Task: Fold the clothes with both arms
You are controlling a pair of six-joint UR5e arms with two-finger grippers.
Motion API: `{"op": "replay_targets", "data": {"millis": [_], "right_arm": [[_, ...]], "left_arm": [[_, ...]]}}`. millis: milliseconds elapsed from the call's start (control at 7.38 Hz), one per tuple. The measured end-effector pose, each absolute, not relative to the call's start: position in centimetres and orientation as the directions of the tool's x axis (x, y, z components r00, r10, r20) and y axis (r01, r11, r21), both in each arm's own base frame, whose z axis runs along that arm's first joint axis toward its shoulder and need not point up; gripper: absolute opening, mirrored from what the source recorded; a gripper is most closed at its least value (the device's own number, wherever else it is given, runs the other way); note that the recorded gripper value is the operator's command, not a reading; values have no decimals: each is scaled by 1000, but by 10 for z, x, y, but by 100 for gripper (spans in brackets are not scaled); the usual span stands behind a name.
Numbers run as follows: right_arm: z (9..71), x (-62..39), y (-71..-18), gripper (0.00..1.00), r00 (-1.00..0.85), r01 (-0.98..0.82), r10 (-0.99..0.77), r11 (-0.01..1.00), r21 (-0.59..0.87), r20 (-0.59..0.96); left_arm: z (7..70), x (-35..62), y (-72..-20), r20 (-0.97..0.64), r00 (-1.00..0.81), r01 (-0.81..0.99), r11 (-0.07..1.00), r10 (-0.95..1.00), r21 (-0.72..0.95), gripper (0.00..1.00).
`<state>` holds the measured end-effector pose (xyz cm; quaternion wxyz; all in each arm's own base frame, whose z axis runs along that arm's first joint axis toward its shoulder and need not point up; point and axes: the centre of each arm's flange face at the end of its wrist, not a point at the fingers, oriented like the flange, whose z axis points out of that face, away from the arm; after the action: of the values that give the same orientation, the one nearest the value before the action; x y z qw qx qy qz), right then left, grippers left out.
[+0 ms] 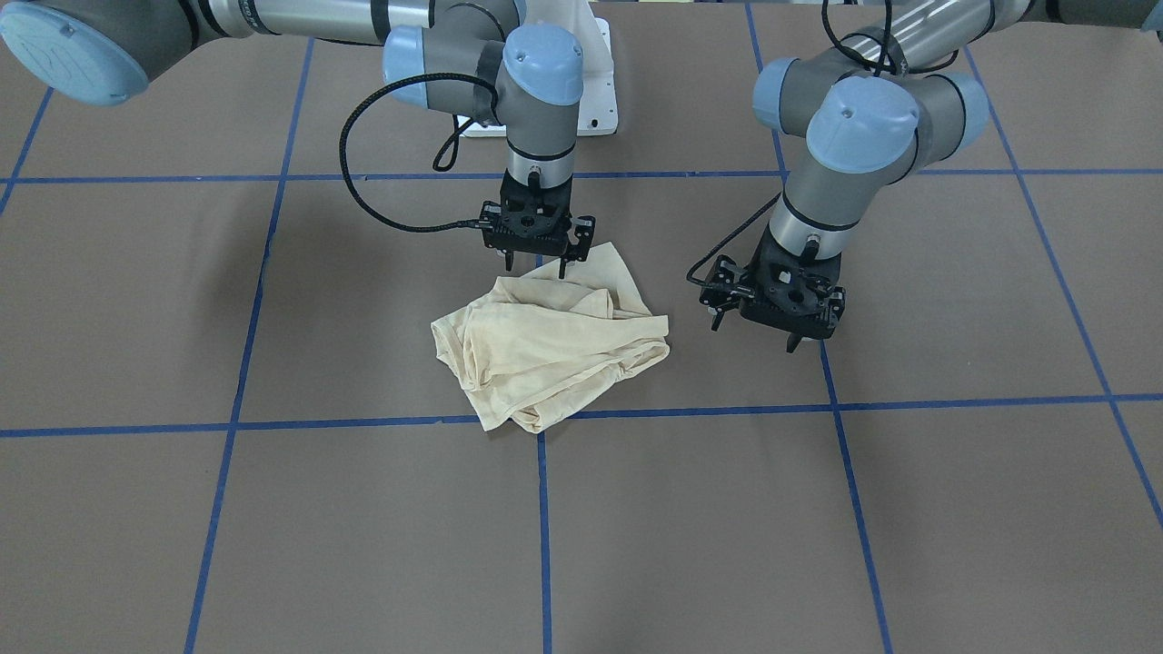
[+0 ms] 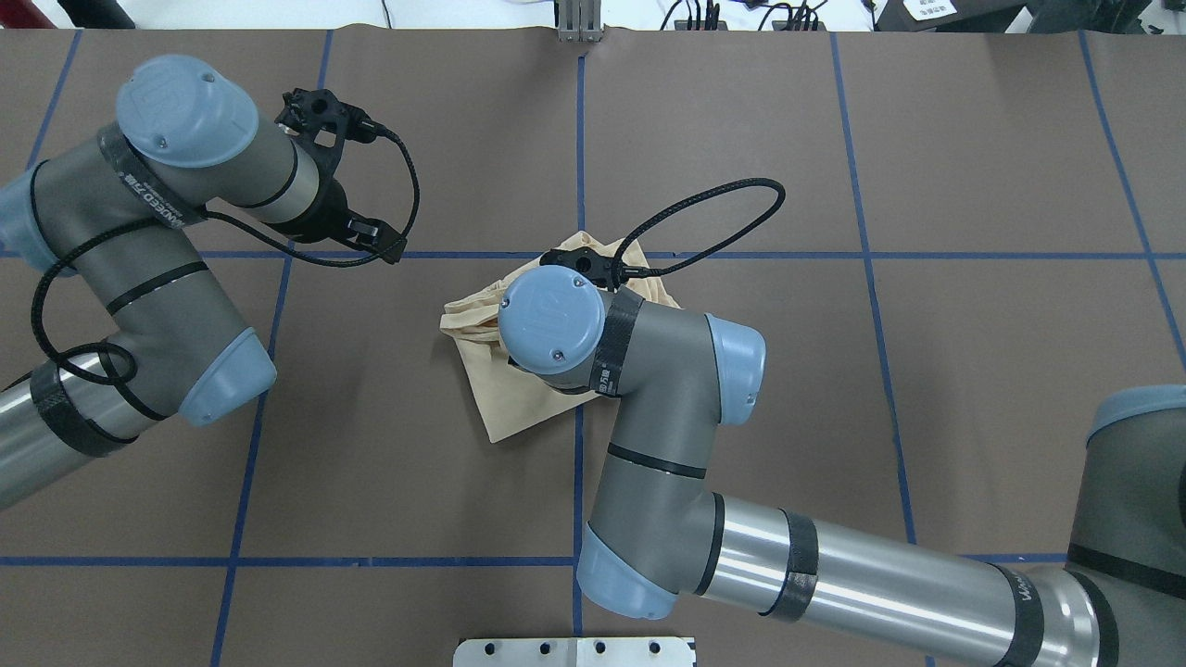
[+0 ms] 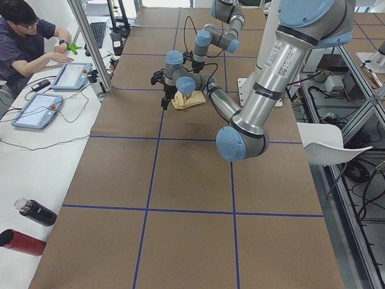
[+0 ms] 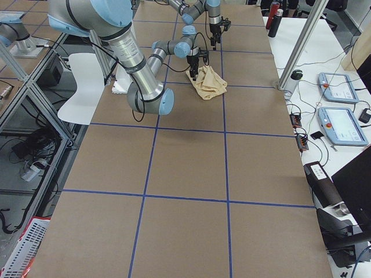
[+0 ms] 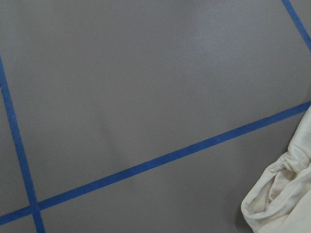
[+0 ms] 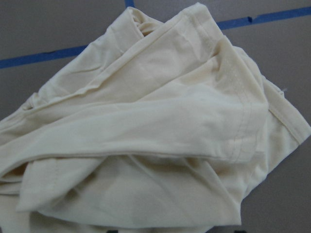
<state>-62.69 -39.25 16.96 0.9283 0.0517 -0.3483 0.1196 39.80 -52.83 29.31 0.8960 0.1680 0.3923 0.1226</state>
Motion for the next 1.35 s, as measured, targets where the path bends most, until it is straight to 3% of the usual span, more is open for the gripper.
{"op": "replay_targets", "data": {"millis": [542,948,1219,1355], "right_arm": [[180,-628,-424,33,743,-313,151,940,138,652],[178,-633,-488,29,744,-347,128,912,216,656],[183,-612,-536,31,761,-342,83,894,289,643],[185,-602,-559,37,759,-347,61,880,324,648]], "left_arm": [[290,396,-526,-669,653,-91,914,355,395,100],[285,394,-523,-678,644,-88,914,355,395,100],[284,391,-521,-679,643,-85,914,354,396,100],[285,390,-520,-680,642,-85,915,353,395,100]]}}
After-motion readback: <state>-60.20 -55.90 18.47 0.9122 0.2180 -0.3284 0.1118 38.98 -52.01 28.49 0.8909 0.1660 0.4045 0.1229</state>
